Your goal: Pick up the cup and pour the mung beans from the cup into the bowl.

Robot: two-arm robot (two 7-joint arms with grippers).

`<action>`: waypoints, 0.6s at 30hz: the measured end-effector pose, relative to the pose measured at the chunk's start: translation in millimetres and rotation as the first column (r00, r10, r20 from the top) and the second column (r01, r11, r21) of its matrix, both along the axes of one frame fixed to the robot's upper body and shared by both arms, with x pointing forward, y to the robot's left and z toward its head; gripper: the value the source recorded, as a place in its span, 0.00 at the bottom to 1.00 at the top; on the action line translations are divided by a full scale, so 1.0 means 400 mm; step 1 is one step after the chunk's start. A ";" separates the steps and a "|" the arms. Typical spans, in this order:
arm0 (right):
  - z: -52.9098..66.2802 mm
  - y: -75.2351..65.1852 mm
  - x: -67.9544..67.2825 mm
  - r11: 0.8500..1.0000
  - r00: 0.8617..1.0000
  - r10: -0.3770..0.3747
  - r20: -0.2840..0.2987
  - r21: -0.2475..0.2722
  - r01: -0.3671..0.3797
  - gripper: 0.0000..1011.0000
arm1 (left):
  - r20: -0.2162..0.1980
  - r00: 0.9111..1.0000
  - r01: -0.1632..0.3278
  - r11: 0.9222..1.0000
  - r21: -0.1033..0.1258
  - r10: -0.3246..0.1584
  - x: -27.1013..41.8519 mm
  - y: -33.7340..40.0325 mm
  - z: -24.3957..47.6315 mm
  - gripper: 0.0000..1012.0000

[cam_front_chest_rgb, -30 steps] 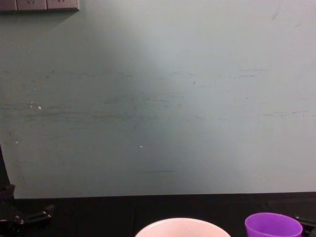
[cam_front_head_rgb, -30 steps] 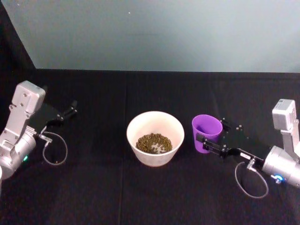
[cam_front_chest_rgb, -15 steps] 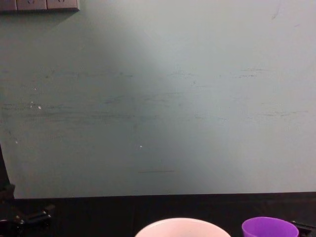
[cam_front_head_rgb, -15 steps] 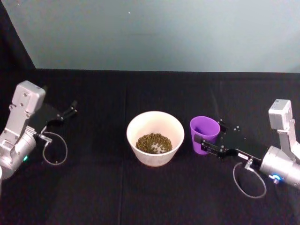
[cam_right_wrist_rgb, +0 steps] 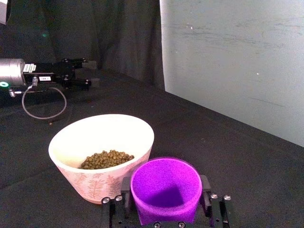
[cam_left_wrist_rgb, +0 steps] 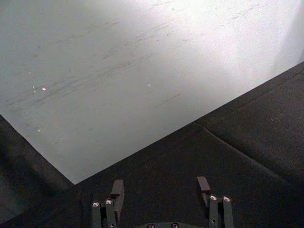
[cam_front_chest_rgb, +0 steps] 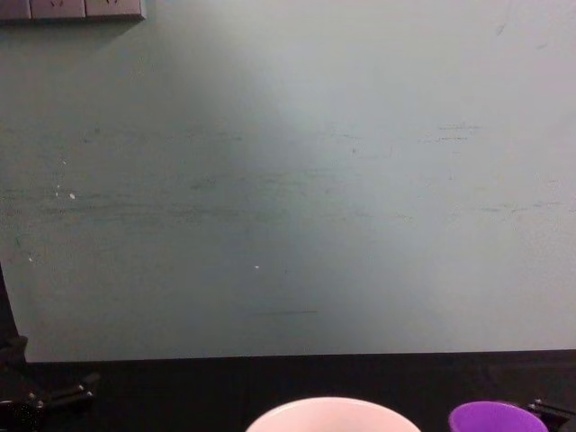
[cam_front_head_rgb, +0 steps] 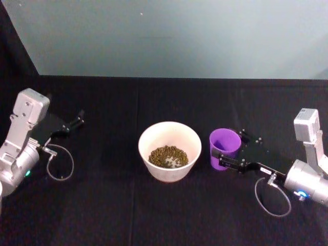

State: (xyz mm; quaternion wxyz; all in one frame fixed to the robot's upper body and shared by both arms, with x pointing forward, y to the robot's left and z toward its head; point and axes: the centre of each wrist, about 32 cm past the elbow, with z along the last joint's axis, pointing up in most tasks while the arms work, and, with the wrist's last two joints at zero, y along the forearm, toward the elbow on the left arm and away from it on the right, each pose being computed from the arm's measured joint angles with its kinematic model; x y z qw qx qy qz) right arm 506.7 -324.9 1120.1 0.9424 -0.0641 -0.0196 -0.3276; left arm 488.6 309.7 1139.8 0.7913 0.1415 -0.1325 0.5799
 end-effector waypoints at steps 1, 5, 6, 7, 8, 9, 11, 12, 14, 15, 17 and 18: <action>0.000 0.000 0.000 1.000 1.000 0.000 0.000 0.000 0.000 0.85 | 0.000 1.000 0.000 1.000 0.000 0.000 0.000 0.000 0.000 0.99; 0.000 0.000 0.000 1.000 1.000 0.000 0.000 0.000 0.000 0.97 | 0.000 1.000 0.000 1.000 0.000 0.000 0.000 0.000 0.000 0.99; 0.000 0.000 0.000 1.000 1.000 0.000 0.001 0.000 0.000 0.99 | 0.000 1.000 0.000 1.000 0.000 0.000 0.000 0.000 0.000 0.99; 0.000 0.000 0.000 1.000 1.000 0.000 0.001 0.000 0.000 0.99 | 0.000 1.000 0.000 1.000 0.000 0.000 0.000 0.000 0.000 0.99; 0.000 0.000 0.000 1.000 1.000 0.000 0.001 0.000 0.000 0.99 | 0.000 1.000 0.000 1.000 0.000 0.000 0.000 0.000 0.000 0.99; 0.000 0.000 0.000 1.000 1.000 0.000 0.001 0.000 0.000 0.99 | 0.000 1.000 0.000 1.000 0.000 0.000 0.000 0.000 0.000 0.99; 0.000 0.000 0.000 1.000 1.000 0.000 0.001 -0.001 0.000 0.99 | 0.000 1.000 0.000 1.000 0.000 0.000 0.000 0.000 0.000 0.99; 0.000 0.000 -0.001 1.000 1.000 0.000 0.001 -0.001 0.000 0.99 | 0.000 1.000 0.000 1.000 0.000 0.000 0.000 0.000 0.000 0.99; 0.000 0.000 -0.001 1.000 1.000 0.001 0.001 -0.001 -0.001 0.99 | 0.000 1.000 0.000 1.000 0.000 0.000 0.000 0.000 0.000 0.99; 0.000 0.000 -0.001 1.000 1.000 0.001 0.001 -0.001 -0.001 0.99 | 0.000 1.000 0.000 1.000 0.000 0.000 0.000 0.000 0.000 0.99; 0.000 0.000 -0.001 1.000 1.000 0.001 0.002 -0.001 -0.001 0.99 | 0.000 1.000 0.000 1.000 0.000 0.000 0.000 0.000 0.000 0.99; 0.000 0.000 -0.001 1.000 1.000 0.001 0.002 -0.001 -0.001 0.99 | 0.000 1.000 0.000 1.000 0.000 0.000 0.000 0.000 0.000 0.99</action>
